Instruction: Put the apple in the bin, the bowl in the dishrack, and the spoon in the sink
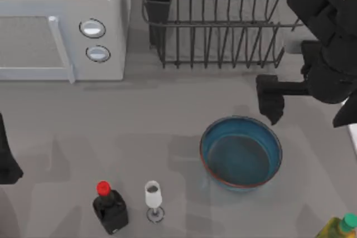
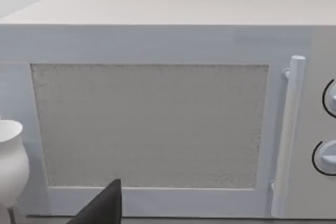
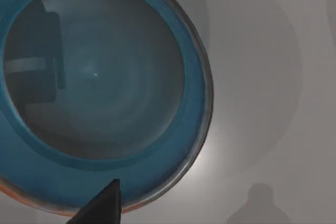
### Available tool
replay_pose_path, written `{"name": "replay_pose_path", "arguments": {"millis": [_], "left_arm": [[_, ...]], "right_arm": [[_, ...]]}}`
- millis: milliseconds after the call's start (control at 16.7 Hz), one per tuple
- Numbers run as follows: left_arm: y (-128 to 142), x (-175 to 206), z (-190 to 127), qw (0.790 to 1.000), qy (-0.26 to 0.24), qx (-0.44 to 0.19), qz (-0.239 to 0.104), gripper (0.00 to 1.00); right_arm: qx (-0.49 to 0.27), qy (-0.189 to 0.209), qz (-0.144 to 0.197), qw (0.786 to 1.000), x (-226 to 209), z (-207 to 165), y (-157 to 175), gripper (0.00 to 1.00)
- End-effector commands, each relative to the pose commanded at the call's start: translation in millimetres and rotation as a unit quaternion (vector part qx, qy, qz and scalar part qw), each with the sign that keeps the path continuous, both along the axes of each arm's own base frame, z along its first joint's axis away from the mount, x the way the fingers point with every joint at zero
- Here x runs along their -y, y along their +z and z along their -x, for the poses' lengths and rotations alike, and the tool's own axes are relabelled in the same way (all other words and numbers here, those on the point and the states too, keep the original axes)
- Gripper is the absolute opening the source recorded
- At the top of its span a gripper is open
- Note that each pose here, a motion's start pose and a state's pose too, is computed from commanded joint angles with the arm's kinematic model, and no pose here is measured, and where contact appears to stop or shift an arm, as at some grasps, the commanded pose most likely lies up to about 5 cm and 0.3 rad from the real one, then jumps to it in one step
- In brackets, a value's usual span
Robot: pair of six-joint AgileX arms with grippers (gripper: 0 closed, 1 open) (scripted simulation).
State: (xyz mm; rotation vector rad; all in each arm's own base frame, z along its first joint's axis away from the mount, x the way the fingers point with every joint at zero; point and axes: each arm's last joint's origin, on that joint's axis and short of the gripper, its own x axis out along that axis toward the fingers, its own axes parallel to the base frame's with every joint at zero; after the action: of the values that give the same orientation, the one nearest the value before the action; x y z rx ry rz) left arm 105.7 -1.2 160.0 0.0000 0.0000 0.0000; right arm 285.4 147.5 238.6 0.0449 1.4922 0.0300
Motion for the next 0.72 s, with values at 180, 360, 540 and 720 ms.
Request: {"name": "replay_pose_path", "arguments": {"millis": [180, 360, 540, 720], "left_arm": [[0, 0, 0, 1.000, 0.000, 0.000, 0.000, 1.00], [0, 0, 0, 1.000, 0.000, 0.000, 0.000, 1.00], [0, 0, 0, 1.000, 0.000, 0.000, 0.000, 1.00], [0, 0, 0, 1.000, 0.000, 0.000, 0.000, 1.00]], "right_arm": [[-0.034, 0.000, 0.020, 0.999, -18, -12, -8, 1.00], [-0.039, 0.000, 0.024, 0.999, -21, -14, -10, 1.00], [-0.038, -0.002, 0.023, 0.999, -19, -15, -9, 1.00], [-0.041, 0.000, 0.025, 0.999, -20, -15, -22, 1.00]]}}
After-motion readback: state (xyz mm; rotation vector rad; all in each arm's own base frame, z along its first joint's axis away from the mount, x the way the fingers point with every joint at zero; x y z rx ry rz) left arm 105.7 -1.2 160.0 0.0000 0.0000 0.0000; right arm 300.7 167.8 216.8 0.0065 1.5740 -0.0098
